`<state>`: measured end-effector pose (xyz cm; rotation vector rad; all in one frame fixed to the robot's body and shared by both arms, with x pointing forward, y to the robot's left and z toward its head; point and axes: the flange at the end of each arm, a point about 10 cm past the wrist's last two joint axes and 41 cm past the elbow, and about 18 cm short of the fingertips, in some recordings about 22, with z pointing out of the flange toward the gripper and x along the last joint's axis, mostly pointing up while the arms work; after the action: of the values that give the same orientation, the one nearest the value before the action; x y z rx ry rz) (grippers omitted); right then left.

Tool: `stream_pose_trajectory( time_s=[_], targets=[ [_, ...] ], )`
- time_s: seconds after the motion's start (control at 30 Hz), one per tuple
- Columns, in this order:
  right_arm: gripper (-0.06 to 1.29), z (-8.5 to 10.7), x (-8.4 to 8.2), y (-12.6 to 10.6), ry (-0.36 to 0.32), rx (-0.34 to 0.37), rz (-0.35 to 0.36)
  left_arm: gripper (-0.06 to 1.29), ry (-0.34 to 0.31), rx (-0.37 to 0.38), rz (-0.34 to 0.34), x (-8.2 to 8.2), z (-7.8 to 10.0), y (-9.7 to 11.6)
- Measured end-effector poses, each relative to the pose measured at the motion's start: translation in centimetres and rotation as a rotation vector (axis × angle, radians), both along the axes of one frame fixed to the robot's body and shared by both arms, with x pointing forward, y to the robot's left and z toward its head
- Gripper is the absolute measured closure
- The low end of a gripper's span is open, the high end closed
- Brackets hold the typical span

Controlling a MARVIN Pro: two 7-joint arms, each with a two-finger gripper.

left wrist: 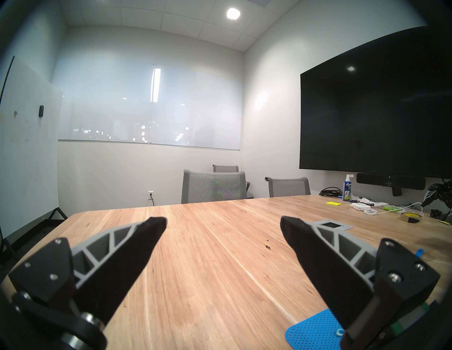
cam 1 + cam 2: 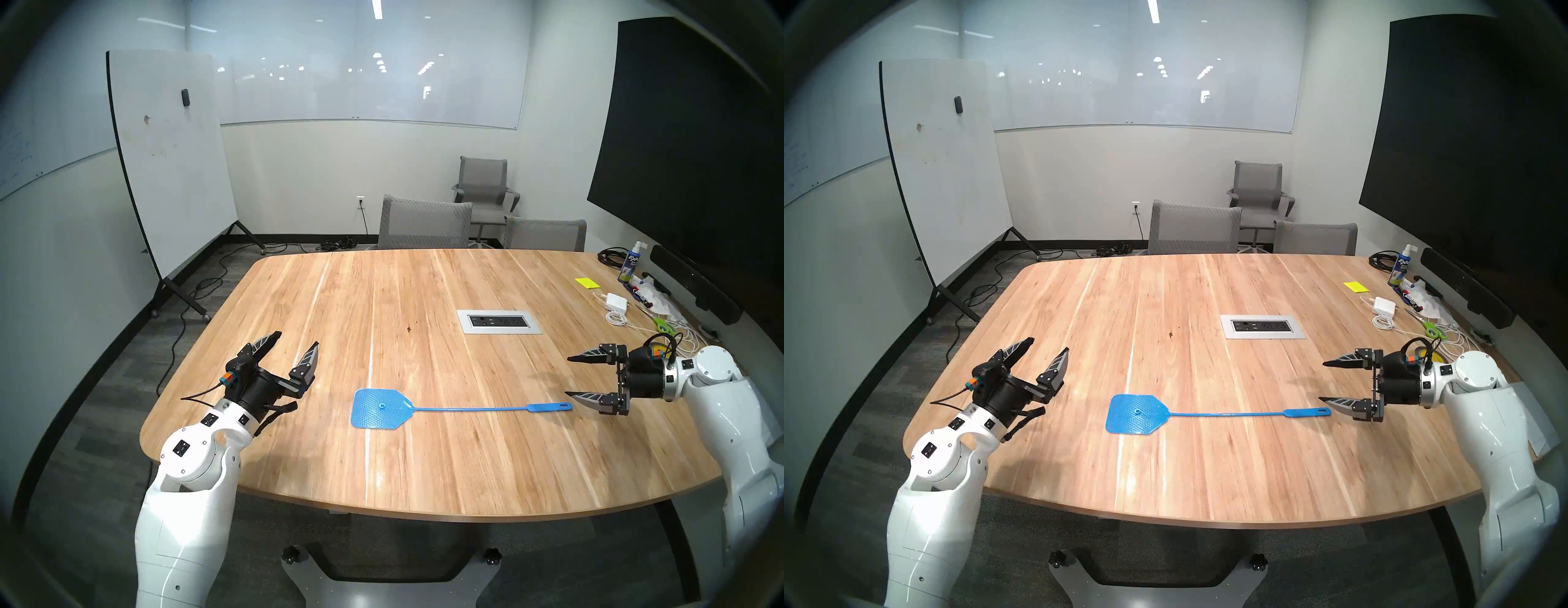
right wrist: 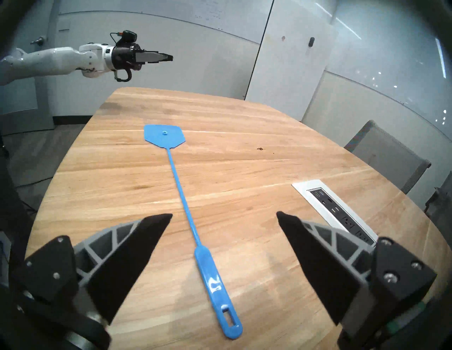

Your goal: Swat a bug on table

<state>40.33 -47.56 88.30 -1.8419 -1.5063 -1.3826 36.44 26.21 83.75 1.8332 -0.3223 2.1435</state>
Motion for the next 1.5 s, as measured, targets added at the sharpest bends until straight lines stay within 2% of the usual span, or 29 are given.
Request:
stream_pose_trajectory(
  time_s=[0.23, 0.37, 0.67, 0.93, 1.13, 1.5],
  targets=[
    [-0.01, -0.4, 0.2, 0.4, 0.018, -0.114, 0.014, -0.04, 0.0, 0.0, 0.0, 0.0, 0.0, 0.0],
    [-0.01, -0.5, 0.4, 0.7, 0.019, -0.146, 0.017, -0.04, 0.0, 0.0, 0.0, 0.0, 0.0, 0.0],
    [-0.01, 0.7, 0.9, 2.1, 0.039, -0.164, 0.016, -0.04, 0.0, 0.0, 0.0, 0.0, 0.0, 0.0],
    [-0.01, 0.8, 0.5, 3.3, 0.134, -0.149, 0.01, -0.04, 0.0, 0.0, 0.0, 0.0, 0.0, 0.0],
    [-0.01, -0.1, 0.1, 3.6, 0.175, -0.158, 0.013, -0.04, 0.0, 0.001, 0.0, 0.0, 0.0, 0.0],
    [-0.01, -4.3, -0.3, 3.5, 0.247, -0.184, 0.013, -0.04, 0.0, 0.001, 0.001, 0.0, 0.0, 0.0]
  ],
)
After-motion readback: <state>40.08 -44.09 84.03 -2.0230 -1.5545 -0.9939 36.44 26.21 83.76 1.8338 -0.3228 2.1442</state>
